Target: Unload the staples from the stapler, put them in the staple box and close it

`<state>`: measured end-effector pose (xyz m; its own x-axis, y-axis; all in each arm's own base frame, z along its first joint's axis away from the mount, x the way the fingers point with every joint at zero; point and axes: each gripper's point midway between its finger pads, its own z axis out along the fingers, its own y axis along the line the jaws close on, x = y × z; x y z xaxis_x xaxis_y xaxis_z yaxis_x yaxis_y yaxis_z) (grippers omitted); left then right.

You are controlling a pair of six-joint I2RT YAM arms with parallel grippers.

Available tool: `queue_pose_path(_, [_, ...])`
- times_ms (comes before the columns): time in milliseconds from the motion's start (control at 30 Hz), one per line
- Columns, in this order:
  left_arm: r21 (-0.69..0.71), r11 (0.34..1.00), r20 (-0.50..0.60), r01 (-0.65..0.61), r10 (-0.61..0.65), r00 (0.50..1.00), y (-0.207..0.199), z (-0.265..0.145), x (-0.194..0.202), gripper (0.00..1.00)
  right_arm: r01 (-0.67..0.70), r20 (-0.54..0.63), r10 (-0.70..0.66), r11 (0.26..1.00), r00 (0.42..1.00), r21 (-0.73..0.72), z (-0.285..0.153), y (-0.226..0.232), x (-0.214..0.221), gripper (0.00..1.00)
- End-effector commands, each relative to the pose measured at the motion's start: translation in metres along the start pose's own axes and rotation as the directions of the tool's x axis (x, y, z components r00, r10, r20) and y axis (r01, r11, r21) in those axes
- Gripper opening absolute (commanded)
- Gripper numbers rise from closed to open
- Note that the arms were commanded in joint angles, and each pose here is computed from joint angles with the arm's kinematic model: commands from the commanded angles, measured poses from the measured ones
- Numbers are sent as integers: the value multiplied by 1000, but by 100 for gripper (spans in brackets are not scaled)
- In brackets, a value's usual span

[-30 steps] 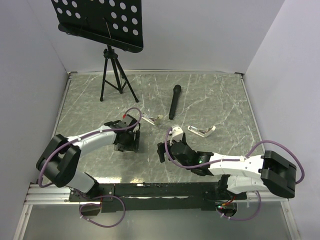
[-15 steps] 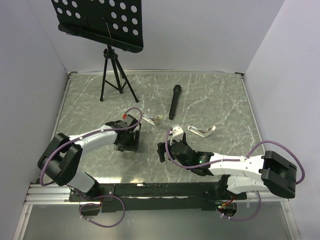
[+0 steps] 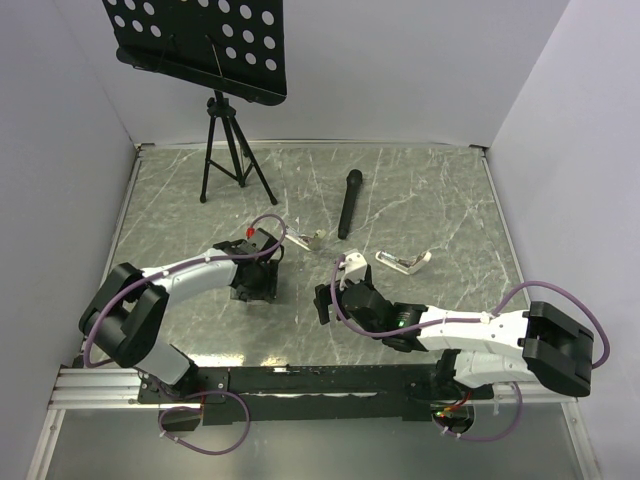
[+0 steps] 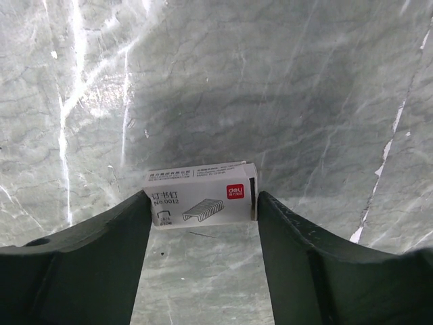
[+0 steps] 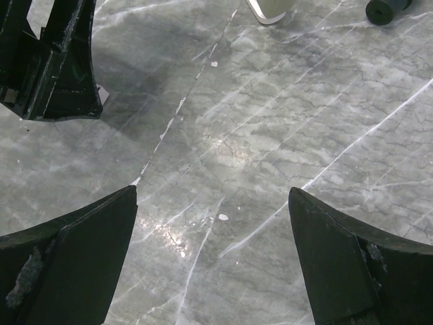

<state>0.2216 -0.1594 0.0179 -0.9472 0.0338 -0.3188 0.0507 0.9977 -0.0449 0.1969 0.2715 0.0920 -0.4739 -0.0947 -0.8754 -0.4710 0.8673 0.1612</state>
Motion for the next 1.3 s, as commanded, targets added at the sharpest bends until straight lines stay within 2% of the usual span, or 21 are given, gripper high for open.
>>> queue_pose_path(0, [8,1000,42,13,-13,999,-8,-5,-15,66,-34,44,35,999,998,-17,-1,3,-12,100])
queue_pose_path(200, [14,1000,37,7,-7,999,-10,-4,-13,61,-34,45,35,999,998,-21,-1,4,-12,100])
queue_pose_path(333, [22,1000,36,4,-5,999,-12,-5,-13,52,-34,47,35,999,998,-21,-2,4,-12,100])
queue_pose_path(500, [22,1000,35,7,-8,999,-12,-6,-13,46,-32,51,33,999,998,-25,-2,5,-15,100])
queue_pose_path(733, [15,1000,51,18,-18,999,-10,-10,-16,64,-28,46,29,999,999,-28,-2,6,-16,100])
queue_pose_path(900, [59,998,104,33,-39,994,-17,-28,-28,69,-30,52,32,999,998,-42,-8,9,-22,100])
queue_pose_path(933, [61,997,110,35,-42,993,-17,-32,-29,72,-27,51,29,999,998,-43,-9,8,-23,100])
queue_pose_path(1000, [84,996,141,42,-53,989,-20,-44,-38,91,-28,53,31,998,998,-48,-14,8,-29,100])
queue_pose_path(1033, [91,995,149,41,-54,987,-21,-48,-40,94,-27,53,30,998,998,-49,-16,9,-31,100])
queue_pose_path(1133, [143,989,198,28,-57,979,-28,-70,-51,95,-34,49,36,998,998,-48,-25,9,-40,100])
queue_pose_path(1167, [173,985,233,11,-51,971,-33,-81,-60,95,-49,68,53,997,996,-58,-31,12,-52,100])
queue_pose_path(1233, [245,969,319,-22,-59,946,-41,-109,-75,96,-39,22,40,999,999,-24,-38,4,-49,100])
queue_pose_path(1267, [305,950,372,-69,-52,927,-51,-124,-84,96,-60,41,61,998,997,-27,-45,7,-64,100])
